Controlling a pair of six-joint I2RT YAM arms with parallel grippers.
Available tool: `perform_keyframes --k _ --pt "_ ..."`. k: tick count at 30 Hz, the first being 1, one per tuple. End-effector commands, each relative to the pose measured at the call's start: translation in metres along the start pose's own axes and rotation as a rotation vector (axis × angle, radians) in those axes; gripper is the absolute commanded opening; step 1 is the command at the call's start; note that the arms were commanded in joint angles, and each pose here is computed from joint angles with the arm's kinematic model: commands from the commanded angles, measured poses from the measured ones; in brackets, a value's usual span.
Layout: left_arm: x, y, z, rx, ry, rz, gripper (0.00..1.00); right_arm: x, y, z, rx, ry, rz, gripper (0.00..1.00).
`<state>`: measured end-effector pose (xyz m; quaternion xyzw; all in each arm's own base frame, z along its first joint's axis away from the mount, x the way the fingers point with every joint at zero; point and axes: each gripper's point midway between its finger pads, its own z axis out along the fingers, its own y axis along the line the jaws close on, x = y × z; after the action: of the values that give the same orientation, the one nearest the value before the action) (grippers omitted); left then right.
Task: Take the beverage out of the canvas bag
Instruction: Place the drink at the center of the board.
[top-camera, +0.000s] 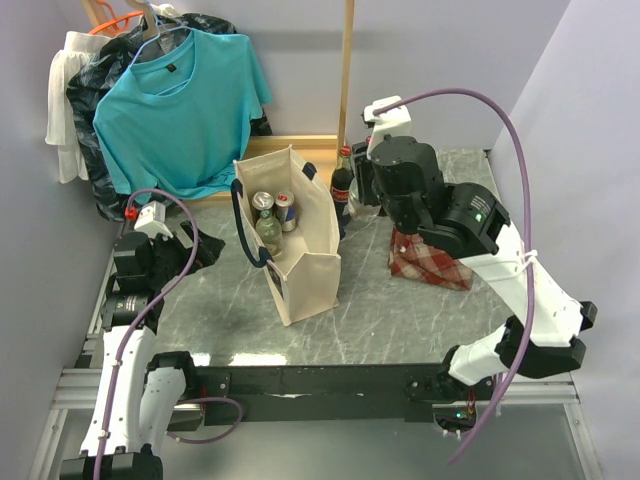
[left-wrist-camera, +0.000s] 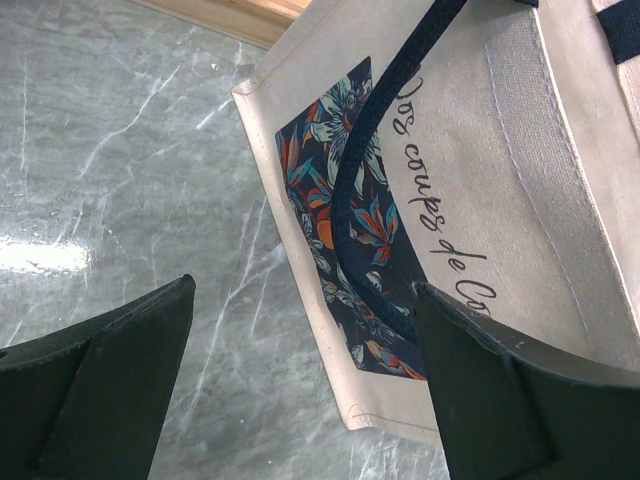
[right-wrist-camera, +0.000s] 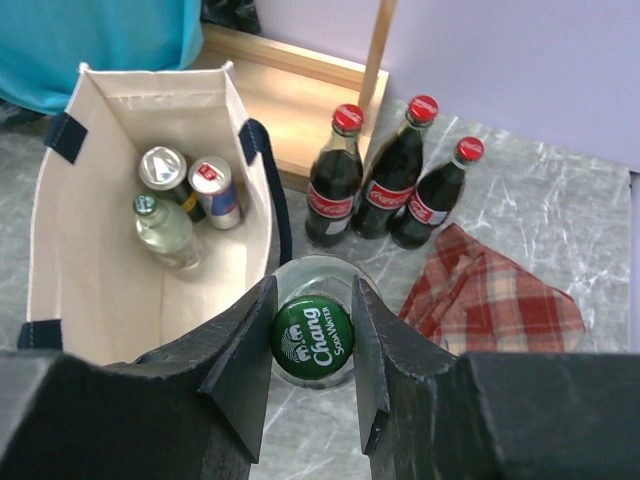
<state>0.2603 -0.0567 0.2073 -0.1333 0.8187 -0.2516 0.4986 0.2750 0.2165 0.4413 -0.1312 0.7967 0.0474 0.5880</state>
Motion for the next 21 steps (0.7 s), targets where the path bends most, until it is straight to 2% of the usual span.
perform_keyframes --k 1,11,21 --pt "-0.013 -0.012 -0.003 0.040 -0.046 0.015 0.96 -0.045 -0.029 -0.022 0.051 -0.180 0.139 0.00" --pt "-0.013 -0.010 -0.003 0.031 -0.045 0.012 0.96 -0.025 -0.048 -0.014 0.082 -0.153 0.166 0.00" --pt "-0.013 -0.008 -0.001 0.019 -0.041 0.008 0.96 0.008 -0.068 0.018 0.112 -0.100 0.199 0.00"
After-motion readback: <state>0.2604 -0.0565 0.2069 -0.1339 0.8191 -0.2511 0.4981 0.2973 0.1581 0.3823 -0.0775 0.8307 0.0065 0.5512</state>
